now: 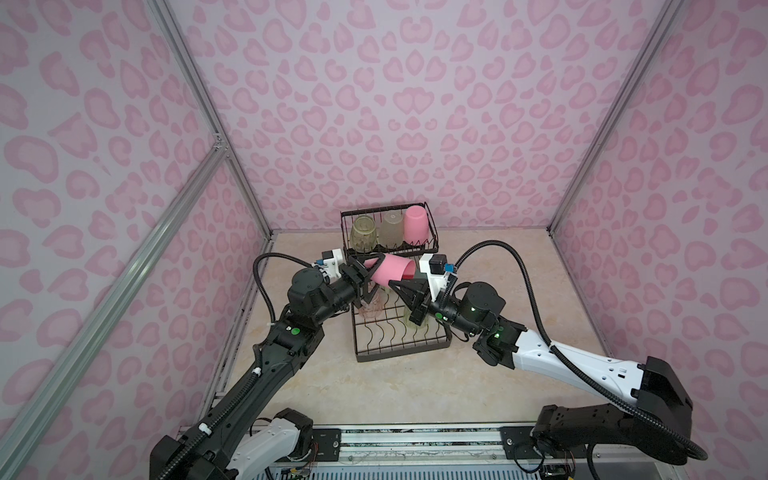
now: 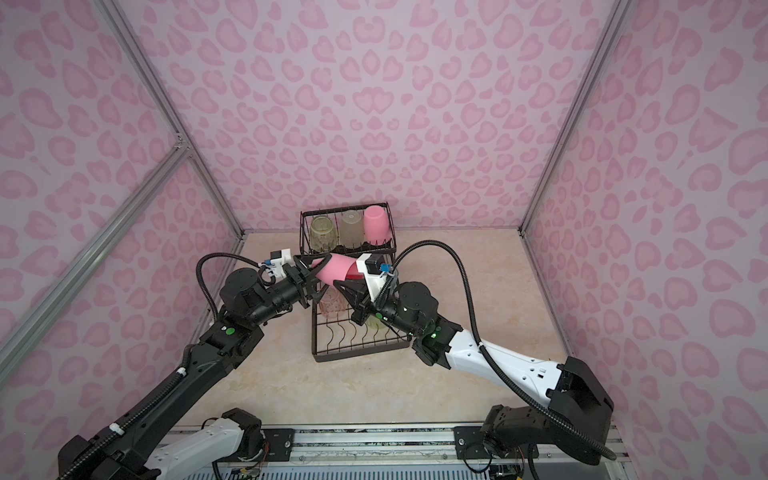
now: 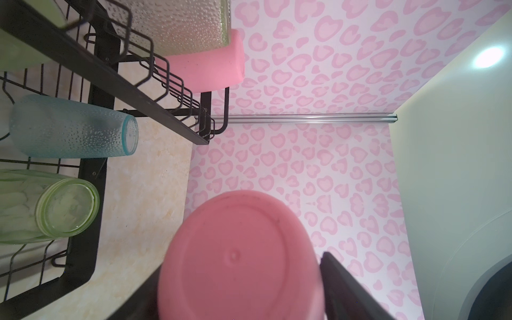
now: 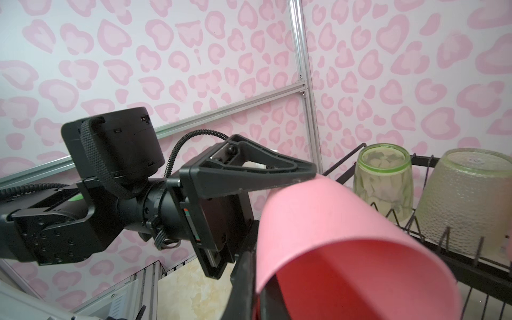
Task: Load the cups into the dish rack
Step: 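Grasp the pink cup base with the left gripper while the right holds it, then open the right gripper and draw it back while the left lowers the cup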
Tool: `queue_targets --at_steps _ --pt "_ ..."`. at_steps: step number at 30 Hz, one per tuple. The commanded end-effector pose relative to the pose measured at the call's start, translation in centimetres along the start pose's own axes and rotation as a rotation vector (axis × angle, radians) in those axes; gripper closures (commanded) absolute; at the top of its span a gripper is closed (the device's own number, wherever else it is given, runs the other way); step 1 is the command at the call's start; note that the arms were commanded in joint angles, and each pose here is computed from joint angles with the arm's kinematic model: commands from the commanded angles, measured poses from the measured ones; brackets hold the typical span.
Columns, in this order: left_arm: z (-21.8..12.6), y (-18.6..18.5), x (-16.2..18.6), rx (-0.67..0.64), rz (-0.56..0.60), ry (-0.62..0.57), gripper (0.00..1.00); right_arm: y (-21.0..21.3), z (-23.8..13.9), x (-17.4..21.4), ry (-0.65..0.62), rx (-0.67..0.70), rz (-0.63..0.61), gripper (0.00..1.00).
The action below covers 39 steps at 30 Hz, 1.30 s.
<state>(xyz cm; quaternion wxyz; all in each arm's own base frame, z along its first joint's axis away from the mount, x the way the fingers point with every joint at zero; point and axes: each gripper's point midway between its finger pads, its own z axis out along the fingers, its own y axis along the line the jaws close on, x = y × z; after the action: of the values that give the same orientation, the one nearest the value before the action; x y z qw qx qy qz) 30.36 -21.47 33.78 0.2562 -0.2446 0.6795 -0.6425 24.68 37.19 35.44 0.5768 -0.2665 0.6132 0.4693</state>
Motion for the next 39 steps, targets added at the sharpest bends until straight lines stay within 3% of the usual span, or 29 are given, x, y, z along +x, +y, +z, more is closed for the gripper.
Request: queue_targets --at_steps 1,4,8,12,21,31,39 --pt "-0.2 -1.5 0.0 0.06 0.064 -0.005 0.27 0.4 0.3 -0.3 -0.004 -0.021 0.004 1.0" --pt "-0.2 -1.2 -0.1 0.051 0.08 -0.015 0.28 0.3 0.5 -0.2 0.008 -0.014 0.009 0.99" --pt "-0.2 -1.1 -0.3 0.041 0.134 -0.023 0.29 0.2 0.4 0.0 0.021 -0.006 0.013 0.8" --pt "0.1 -0.2 -0.5 0.011 0.179 -0.026 0.3 -0.3 0.2 0.4 0.045 0.021 0.013 0.68" --pt "-0.5 1.8 -1.7 -0.088 0.302 -0.099 0.32 -1.4 -0.8 1.3 0.108 0.095 0.012 0.54" --pt "-2.4 5.2 -3.2 -0.221 0.502 -0.204 0.33 -6.3 -4.4 1.1 0.17 0.319 -0.003 0.51" --pt "-2.5 6.6 -1.5 -0.326 0.826 -0.278 0.33 -10.2 -7.1 0.6 0.163 0.431 0.053 0.51"
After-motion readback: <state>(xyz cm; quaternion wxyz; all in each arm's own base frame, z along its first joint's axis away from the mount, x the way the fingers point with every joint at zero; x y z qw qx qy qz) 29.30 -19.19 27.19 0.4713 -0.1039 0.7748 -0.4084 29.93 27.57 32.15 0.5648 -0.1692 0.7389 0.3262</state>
